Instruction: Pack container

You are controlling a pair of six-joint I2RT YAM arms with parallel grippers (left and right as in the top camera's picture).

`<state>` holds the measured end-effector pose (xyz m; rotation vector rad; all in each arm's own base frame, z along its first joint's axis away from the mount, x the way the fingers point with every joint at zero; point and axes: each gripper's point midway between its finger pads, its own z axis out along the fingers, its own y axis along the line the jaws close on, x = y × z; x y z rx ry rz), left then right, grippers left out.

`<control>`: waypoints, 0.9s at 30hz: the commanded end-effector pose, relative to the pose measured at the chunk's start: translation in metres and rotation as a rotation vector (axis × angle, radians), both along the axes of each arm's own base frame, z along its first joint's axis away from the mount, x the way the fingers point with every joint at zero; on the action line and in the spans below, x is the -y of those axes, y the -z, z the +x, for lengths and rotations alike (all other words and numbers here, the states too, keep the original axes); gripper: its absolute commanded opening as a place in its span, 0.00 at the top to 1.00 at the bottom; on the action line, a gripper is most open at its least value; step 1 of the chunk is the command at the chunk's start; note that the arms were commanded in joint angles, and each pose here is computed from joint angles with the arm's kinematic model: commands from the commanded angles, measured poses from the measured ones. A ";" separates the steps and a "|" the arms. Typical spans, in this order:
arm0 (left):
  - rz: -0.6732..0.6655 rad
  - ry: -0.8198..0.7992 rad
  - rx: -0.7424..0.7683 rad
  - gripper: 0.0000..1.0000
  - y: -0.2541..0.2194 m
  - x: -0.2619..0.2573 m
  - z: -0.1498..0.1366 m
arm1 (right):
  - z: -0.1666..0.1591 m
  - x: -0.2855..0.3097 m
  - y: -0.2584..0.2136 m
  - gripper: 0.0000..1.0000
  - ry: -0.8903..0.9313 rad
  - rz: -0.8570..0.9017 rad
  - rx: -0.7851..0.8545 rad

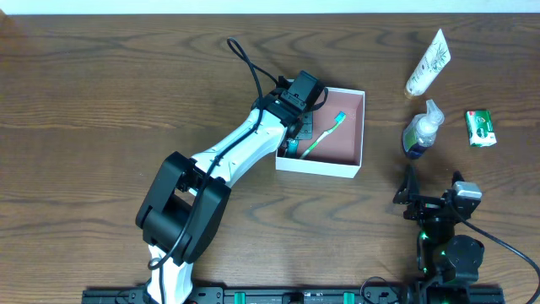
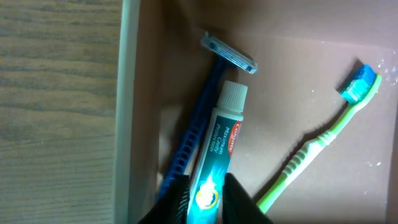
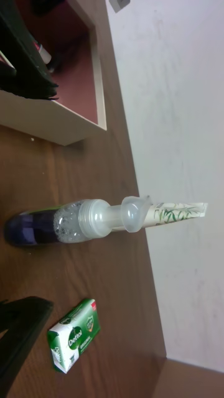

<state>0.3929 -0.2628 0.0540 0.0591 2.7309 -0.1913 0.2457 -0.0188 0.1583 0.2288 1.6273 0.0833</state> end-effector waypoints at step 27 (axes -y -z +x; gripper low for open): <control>0.094 0.136 0.012 0.72 -0.074 -0.055 -0.019 | 0.000 0.002 0.001 0.01 0.005 -0.014 -0.002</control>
